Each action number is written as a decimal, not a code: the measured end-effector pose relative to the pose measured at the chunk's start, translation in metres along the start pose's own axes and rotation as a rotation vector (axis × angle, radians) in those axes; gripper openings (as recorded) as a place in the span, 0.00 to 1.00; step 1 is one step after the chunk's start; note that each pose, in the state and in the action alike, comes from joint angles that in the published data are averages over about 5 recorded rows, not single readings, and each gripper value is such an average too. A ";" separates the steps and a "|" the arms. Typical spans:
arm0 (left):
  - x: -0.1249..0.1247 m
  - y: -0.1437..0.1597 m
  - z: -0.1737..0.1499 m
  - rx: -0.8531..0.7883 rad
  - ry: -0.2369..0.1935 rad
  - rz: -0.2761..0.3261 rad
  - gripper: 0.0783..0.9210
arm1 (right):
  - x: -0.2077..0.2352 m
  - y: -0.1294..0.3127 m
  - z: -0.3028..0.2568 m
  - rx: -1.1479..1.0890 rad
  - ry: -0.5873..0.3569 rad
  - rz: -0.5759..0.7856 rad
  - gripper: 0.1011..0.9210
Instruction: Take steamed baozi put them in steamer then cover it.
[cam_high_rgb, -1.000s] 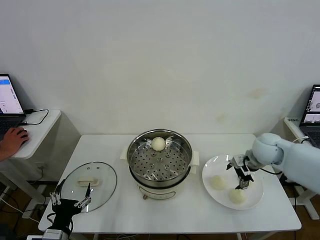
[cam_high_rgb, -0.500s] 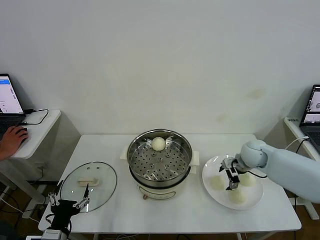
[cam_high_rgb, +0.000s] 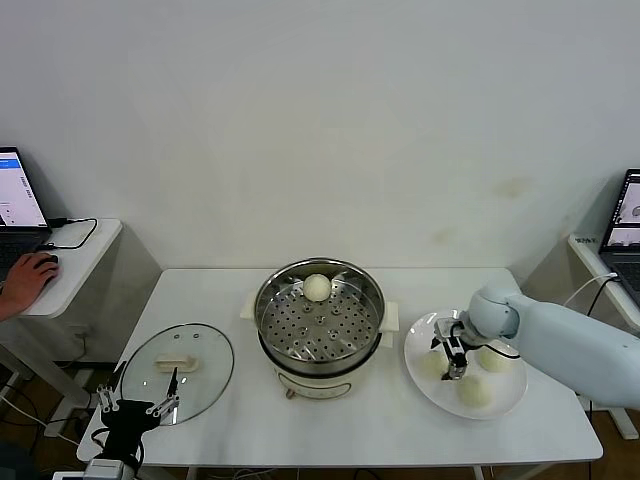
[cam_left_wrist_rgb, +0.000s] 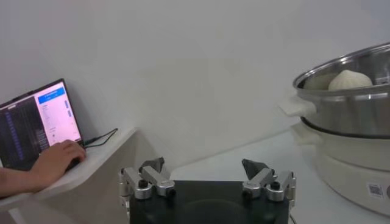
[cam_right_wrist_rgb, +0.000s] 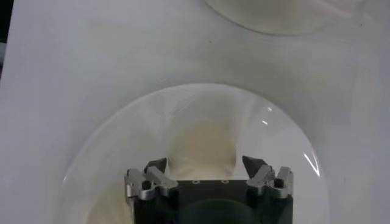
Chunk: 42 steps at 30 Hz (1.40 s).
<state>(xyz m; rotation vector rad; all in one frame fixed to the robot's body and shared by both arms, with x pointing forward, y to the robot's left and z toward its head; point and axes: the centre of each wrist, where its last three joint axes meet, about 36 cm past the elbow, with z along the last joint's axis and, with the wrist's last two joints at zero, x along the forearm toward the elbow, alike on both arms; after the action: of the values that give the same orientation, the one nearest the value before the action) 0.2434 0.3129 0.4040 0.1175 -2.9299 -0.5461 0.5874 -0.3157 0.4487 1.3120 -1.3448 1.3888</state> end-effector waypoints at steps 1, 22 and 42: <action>0.000 0.000 0.000 0.000 0.000 0.000 0.88 | 0.000 0.000 0.000 0.000 0.001 0.000 0.63; -0.002 -0.002 -0.011 -0.002 -0.030 0.016 0.88 | 0.097 -0.021 0.012 -0.046 -0.014 0.077 0.59; -0.006 -0.001 -0.020 0.004 -0.058 0.008 0.88 | 0.229 -0.087 -0.161 0.053 -0.178 0.207 0.60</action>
<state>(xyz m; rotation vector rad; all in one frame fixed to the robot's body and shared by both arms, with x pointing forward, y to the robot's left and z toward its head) 0.2528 0.3057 0.4208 0.0918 -2.9860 -0.5519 0.6118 -0.1730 0.7034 1.3891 -1.6108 1.4822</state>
